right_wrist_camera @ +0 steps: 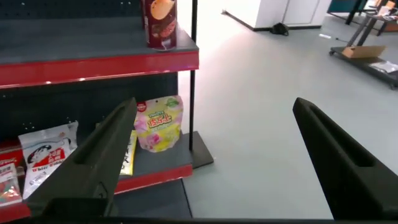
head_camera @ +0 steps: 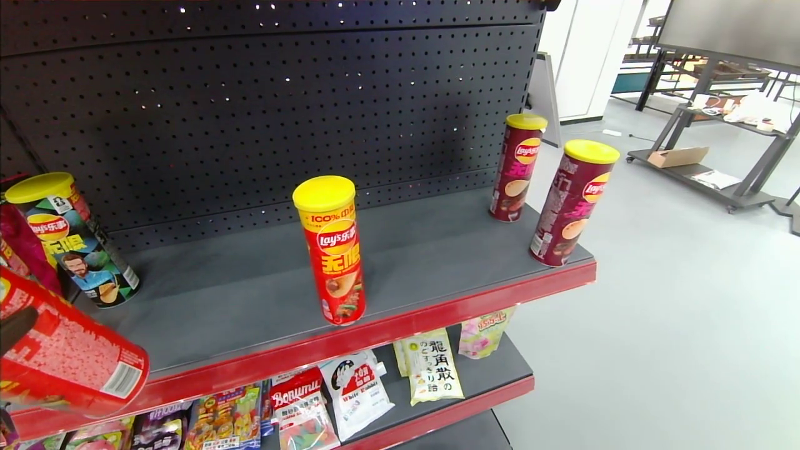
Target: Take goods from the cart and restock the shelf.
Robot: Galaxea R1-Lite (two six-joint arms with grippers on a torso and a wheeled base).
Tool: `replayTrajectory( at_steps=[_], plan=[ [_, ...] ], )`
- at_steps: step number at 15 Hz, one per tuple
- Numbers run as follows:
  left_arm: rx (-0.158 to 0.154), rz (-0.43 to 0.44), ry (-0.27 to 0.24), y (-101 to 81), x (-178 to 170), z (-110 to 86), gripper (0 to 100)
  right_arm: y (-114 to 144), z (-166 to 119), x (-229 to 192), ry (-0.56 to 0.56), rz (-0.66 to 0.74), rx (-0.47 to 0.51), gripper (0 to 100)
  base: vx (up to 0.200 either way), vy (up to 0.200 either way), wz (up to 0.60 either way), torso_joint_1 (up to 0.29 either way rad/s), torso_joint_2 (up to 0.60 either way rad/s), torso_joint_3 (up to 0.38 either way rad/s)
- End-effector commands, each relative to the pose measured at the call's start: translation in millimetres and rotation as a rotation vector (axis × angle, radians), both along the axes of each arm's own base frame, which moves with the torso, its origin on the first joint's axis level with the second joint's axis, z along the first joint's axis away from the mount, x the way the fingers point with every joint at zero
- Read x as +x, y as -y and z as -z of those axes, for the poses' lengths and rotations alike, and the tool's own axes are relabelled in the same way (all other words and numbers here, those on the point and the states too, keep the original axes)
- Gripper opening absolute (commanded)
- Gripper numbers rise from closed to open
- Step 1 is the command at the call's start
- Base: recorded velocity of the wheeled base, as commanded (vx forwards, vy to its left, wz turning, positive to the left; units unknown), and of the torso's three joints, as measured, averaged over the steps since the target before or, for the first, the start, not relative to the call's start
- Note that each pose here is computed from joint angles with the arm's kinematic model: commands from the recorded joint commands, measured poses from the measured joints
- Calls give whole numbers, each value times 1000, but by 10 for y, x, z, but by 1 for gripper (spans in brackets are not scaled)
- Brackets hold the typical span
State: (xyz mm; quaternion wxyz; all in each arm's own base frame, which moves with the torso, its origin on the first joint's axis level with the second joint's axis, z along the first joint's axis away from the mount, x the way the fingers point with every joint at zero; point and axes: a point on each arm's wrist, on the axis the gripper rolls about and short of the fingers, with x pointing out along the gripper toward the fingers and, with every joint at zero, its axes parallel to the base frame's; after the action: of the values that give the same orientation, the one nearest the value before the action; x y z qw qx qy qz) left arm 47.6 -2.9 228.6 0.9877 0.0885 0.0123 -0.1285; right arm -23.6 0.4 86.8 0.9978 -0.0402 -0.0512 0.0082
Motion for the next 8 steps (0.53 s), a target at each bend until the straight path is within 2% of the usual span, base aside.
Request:
replayTrajectory(
  at_steps=[1, 3, 4, 5, 8],
  plan=[
    [1, 0, -3, -1, 16, -11, 0, -2, -8, -3, 4, -12, -1, 100, 0, 0, 0, 0, 0, 0],
    [5, 1, -5, -3, 33, -18, 0, -2, 111, 7, -103, -17, 33, 100, 0, 0, 0, 0, 0, 0],
    [5, 1, -5, -3, 33, -18, 0, -2, 111, 7, -103, -17, 33, 100, 0, 0, 0, 0, 0, 0],
    [6, -1, -9, -4, 31, -4, 0, -2, 106, 23, -125, -18, 83, 100, 0, 0, 0, 0, 0, 0],
    [2, -1, -31, -6, 57, 36, 0, -1, 111, 7, -104, -14, 82, 100, 0, 0, 0, 0, 0, 0]
  ],
)
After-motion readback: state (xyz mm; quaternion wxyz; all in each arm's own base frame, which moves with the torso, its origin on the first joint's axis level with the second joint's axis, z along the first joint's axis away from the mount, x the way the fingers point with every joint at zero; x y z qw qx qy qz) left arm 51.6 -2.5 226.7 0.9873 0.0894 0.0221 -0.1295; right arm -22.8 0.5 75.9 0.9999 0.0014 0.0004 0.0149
